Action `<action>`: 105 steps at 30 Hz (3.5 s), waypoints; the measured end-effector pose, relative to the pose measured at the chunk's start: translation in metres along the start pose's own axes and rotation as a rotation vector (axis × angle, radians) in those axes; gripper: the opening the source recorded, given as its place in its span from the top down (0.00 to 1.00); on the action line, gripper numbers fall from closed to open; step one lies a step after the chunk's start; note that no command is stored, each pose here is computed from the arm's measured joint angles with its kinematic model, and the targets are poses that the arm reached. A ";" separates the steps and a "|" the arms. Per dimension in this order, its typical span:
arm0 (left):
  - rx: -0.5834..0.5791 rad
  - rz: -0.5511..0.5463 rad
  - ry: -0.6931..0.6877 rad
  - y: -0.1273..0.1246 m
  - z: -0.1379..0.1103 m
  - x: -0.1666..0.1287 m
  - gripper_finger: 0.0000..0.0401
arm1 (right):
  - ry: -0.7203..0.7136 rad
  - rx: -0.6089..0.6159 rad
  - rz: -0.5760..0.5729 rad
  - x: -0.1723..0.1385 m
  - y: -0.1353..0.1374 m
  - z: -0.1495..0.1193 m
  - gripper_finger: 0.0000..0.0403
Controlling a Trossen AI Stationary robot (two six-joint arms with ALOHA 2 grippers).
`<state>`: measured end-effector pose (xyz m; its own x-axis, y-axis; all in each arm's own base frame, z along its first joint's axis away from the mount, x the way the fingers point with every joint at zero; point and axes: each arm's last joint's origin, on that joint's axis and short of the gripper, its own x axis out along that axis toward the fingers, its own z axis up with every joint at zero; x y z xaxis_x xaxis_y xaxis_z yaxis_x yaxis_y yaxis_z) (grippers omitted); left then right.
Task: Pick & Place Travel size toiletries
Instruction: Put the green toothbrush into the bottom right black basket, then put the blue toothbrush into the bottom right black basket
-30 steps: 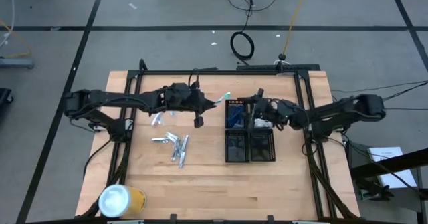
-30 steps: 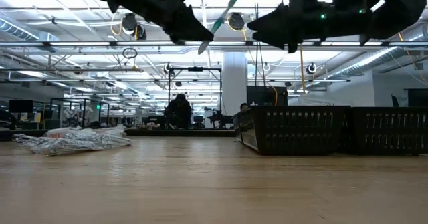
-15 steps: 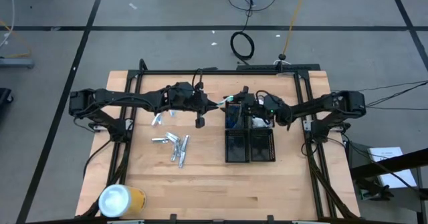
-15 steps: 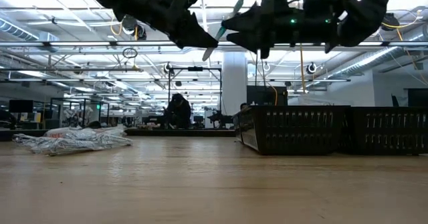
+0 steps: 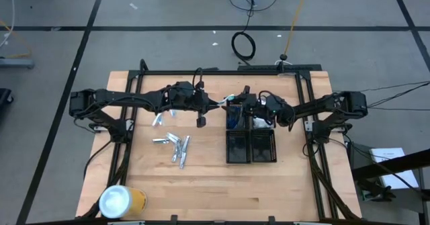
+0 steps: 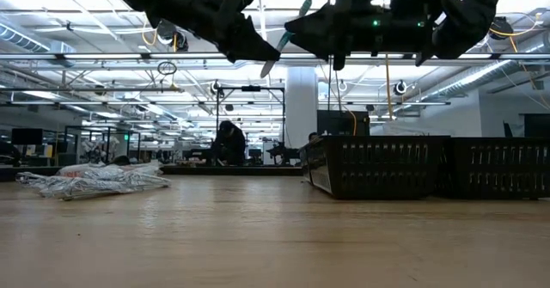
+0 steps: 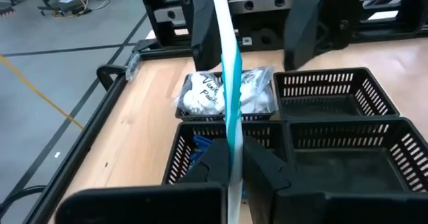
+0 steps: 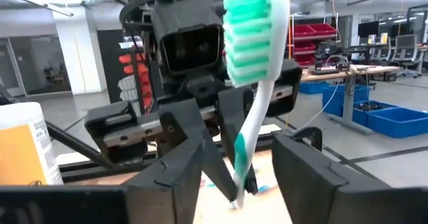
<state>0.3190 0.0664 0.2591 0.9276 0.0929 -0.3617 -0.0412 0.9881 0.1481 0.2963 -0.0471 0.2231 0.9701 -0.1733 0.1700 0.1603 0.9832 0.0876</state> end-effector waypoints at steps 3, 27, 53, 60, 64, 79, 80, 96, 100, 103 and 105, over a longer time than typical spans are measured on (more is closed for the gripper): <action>-0.001 -0.018 -0.006 -0.001 0.000 0.000 0.98 | -0.005 0.000 0.000 0.000 0.000 0.001 0.65; -0.054 -0.089 -0.029 -0.003 0.002 0.000 0.90 | -0.018 -0.055 0.031 0.000 0.001 0.002 0.96; -0.032 0.592 0.152 0.006 0.003 -0.019 0.35 | 0.676 0.313 0.099 -0.091 0.029 0.038 0.97; -0.113 0.649 0.221 0.023 -0.010 -0.021 0.36 | 0.919 0.501 0.133 -0.125 0.056 0.035 0.96; -0.154 0.671 0.214 0.029 -0.011 -0.022 0.38 | 0.988 0.503 0.120 -0.132 0.064 0.028 0.96; -0.147 0.675 0.218 0.031 -0.011 -0.023 0.39 | 1.062 0.495 0.047 -0.143 0.057 -0.001 0.81; -0.147 0.675 0.218 0.031 -0.011 -0.023 0.39 | 1.062 0.486 0.051 -0.143 0.057 -0.001 0.79; -0.361 0.725 0.367 0.034 -0.027 -0.046 0.39 | 0.717 0.279 0.263 -0.130 0.062 0.026 0.57; -0.514 0.729 0.458 0.039 -0.040 -0.053 0.39 | 0.591 0.138 0.255 -0.128 0.060 0.036 0.58; -0.622 0.737 0.543 0.041 -0.053 -0.055 0.39 | 0.511 0.039 0.224 -0.126 0.059 0.041 0.59; -0.697 0.751 0.599 0.040 -0.060 -0.055 0.39 | 0.460 -0.033 0.209 -0.124 0.059 0.045 0.59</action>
<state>0.2439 0.1083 0.2294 0.2715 0.5370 -0.7987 -0.8661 0.4982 0.0405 0.1777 0.0294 0.2509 0.9607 0.0637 -0.2700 -0.0476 0.9967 0.0658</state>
